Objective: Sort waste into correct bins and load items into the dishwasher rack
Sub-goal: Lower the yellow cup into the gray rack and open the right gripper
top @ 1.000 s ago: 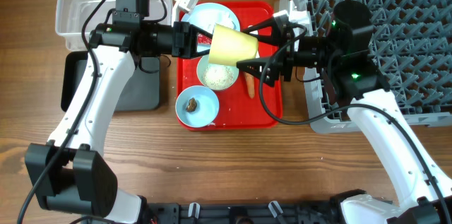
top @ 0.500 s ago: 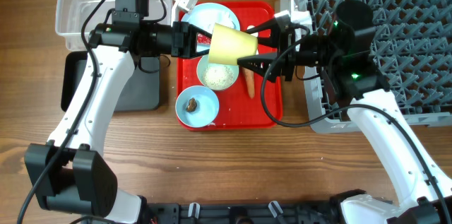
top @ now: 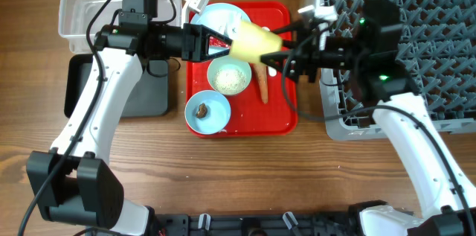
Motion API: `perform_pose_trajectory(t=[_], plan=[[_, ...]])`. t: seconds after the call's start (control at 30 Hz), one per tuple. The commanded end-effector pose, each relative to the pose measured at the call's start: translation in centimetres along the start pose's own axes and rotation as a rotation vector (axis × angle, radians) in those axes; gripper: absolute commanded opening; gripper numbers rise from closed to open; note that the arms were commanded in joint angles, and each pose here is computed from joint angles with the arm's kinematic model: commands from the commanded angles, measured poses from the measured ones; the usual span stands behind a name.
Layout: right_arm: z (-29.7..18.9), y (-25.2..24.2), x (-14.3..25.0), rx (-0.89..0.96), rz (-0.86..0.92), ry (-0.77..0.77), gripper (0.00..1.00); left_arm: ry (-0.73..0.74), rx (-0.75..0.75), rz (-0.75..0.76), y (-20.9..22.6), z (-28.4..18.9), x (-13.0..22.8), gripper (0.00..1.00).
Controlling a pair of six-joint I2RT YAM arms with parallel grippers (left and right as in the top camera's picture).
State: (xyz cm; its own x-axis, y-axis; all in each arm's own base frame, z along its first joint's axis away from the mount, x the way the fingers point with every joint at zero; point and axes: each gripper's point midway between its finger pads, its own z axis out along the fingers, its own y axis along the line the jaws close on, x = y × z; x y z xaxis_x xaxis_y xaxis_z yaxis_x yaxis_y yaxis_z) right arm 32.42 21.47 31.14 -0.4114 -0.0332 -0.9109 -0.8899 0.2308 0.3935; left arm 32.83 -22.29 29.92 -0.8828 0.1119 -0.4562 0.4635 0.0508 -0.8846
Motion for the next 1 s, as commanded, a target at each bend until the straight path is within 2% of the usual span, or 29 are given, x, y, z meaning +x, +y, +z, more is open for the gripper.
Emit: perform_pose_trajectory(t=[0.0, 0.1, 0.13, 0.17, 0.33, 0.5, 0.63, 0.97], plan=[[-4.1, -6.8, 1.1, 0.323, 0.170, -0.009, 0.56, -0.038, -0.196, 0.025, 2.8, -0.3, -0.8, 0.61], [-8.7, -9.8, 2.9, 0.548, 0.328, -0.005, 0.57, -0.102, -0.546, 0.013, 8.4, -2.5, -1.8, 0.62], [-11.5, -10.3, 3.1, 0.686, 0.388, 0.007, 0.57, -0.127, -0.696, 0.011, 10.5, -4.0, -2.1, 0.63], [-13.0, -10.4, 3.1, 0.775, 0.416, 0.021, 0.57, -0.135, -0.753, 0.011, 11.2, -4.6, -2.2, 0.63], [-19.4, -8.6, 3.4, 1.155, 0.521, 0.156, 0.57, -0.150, -0.868, 0.015, 12.5, -5.7, -2.4, 0.65], [-23.2, -6.7, 6.2, 1.368, 0.643, 0.294, 0.57, -0.152, -0.950, 0.014, 13.5, -6.4, -2.2, 0.65], [-24.7, -6.1, 9.8, 1.456, 0.783, 0.434, 0.57, -0.142, -1.045, -0.011, 14.7, -7.5, -1.5, 0.61], [-23.9, -8.5, 16.8, 1.390, 1.019, 0.749, 0.57, -0.143, -1.133, -0.025, 15.4, -8.8, -1.1, 0.62]])
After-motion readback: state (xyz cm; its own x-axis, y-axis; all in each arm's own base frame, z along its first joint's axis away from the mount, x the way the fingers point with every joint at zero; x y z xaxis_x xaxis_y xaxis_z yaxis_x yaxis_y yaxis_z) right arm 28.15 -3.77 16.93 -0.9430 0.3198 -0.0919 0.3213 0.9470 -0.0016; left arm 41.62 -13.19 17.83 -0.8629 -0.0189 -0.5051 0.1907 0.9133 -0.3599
